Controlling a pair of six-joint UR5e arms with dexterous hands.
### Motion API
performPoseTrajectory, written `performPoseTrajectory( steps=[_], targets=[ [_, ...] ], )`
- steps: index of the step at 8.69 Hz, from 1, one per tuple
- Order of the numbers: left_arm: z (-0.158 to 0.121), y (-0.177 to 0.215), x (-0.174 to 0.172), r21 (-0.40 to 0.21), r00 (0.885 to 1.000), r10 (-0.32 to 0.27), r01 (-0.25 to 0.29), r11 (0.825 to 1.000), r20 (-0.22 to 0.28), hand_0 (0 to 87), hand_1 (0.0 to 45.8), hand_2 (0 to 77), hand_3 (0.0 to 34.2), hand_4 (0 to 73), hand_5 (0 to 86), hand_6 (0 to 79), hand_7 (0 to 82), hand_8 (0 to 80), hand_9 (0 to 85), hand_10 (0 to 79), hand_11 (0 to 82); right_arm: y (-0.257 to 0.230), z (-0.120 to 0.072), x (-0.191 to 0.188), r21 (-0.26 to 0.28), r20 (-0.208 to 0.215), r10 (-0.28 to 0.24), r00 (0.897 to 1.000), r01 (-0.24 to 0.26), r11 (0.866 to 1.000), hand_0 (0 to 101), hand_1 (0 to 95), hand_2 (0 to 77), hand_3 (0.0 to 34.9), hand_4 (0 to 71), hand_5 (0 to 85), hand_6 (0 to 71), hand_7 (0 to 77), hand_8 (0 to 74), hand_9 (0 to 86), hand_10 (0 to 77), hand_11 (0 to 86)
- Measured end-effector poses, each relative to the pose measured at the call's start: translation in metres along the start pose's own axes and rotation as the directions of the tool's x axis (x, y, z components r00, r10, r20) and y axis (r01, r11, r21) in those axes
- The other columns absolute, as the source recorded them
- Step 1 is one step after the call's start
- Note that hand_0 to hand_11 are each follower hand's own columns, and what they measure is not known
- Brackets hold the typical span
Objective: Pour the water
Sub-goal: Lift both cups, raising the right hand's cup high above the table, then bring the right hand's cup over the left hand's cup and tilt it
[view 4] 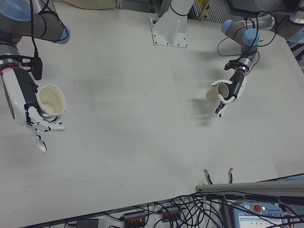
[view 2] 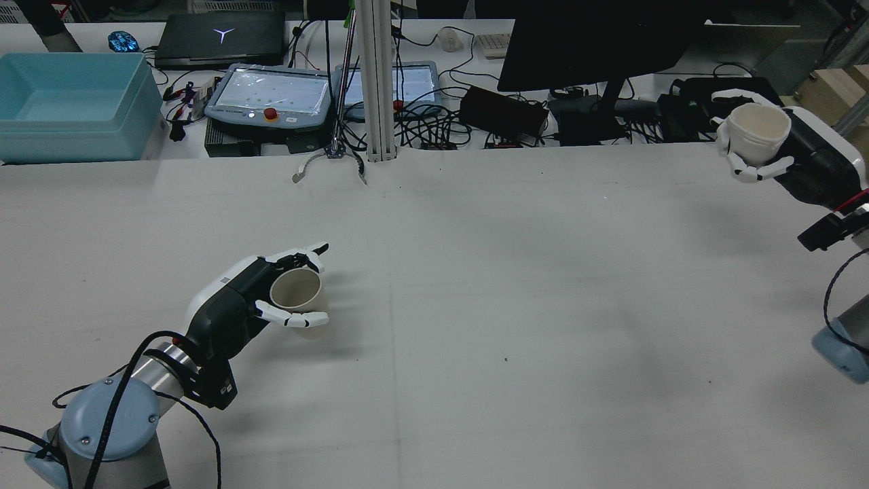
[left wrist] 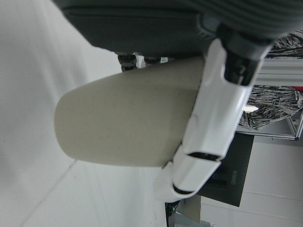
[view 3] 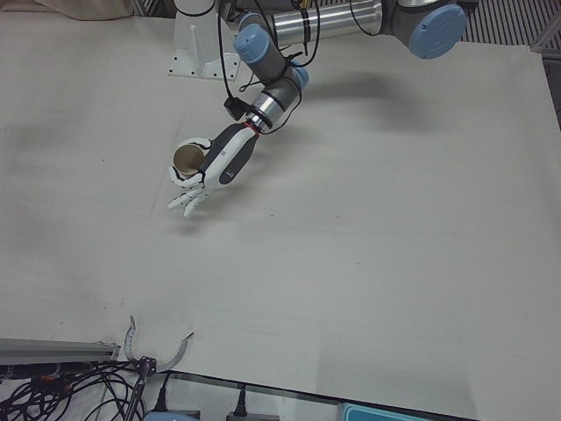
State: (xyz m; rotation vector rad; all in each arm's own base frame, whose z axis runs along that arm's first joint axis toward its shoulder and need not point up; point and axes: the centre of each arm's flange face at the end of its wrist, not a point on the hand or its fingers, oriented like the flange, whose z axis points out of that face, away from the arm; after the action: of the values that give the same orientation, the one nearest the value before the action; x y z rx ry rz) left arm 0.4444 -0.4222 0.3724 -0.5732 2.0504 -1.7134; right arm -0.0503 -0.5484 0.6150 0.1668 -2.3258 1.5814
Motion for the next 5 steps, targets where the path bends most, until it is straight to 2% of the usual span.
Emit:
performPoseTrajectory(
  steps=[1,2,3,4,5],
  targets=[
    [0.01,0.02,-0.006,-0.015,1.0,0.026,-0.026,1.0,0.001,80.2,31.6,24.5,0.0,33.3,50.7,13.1,9.3,2.7,0.5,3.3,10.4,0.046,0.021,-0.024,-0.016,0.008,-0.031,0.999,0.032,0.999,80,28.9,49.1,12.7,0.0,26.7,48.0,49.1,43.6,56.2,2.7,9.8],
    [0.02,0.042,-0.01,-0.038,0.998,0.058,-0.058,0.998,-0.002,80.0,31.6,24.5,0.0,33.3,50.7,13.1,10.4,2.7,1.1,3.3,10.4,0.099,0.038,-0.048,-0.035,0.02,-0.077,0.997,0.078,0.996,80,28.9,49.1,12.8,5.4,27.3,50.2,53.5,44.7,58.4,3.3,10.4],
    [0.03,0.066,-0.013,-0.065,0.996,0.085,-0.086,0.994,-0.008,80.2,31.6,24.5,0.1,33.8,50.7,14.2,12.0,3.8,1.1,3.3,10.4,0.147,0.052,-0.068,-0.052,0.033,-0.134,0.99,0.135,0.989,80,28.9,49.1,13.0,8.2,27.3,51.3,54.5,44.7,58.4,3.3,9.8],
    [0.043,0.087,-0.018,-0.085,0.995,0.101,-0.102,0.991,-0.014,80.3,31.6,24.5,0.0,33.8,50.7,14.2,12.0,3.8,1.1,4.4,10.4,0.189,0.068,-0.081,-0.071,0.047,-0.199,0.979,0.202,0.977,80,28.9,49.1,13.0,8.2,27.3,52.4,55.1,44.7,58.4,3.3,10.9],
    [0.056,0.103,-0.025,-0.096,0.994,0.108,-0.109,0.989,-0.015,80.3,31.6,24.5,0.0,33.8,50.7,15.3,12.0,3.8,0.5,4.4,10.4,0.222,0.082,-0.086,-0.089,0.058,-0.253,0.966,0.257,0.962,80,28.9,49.1,13.1,12.0,27.3,53.5,55.1,44.7,58.4,3.3,10.9]
  ],
)
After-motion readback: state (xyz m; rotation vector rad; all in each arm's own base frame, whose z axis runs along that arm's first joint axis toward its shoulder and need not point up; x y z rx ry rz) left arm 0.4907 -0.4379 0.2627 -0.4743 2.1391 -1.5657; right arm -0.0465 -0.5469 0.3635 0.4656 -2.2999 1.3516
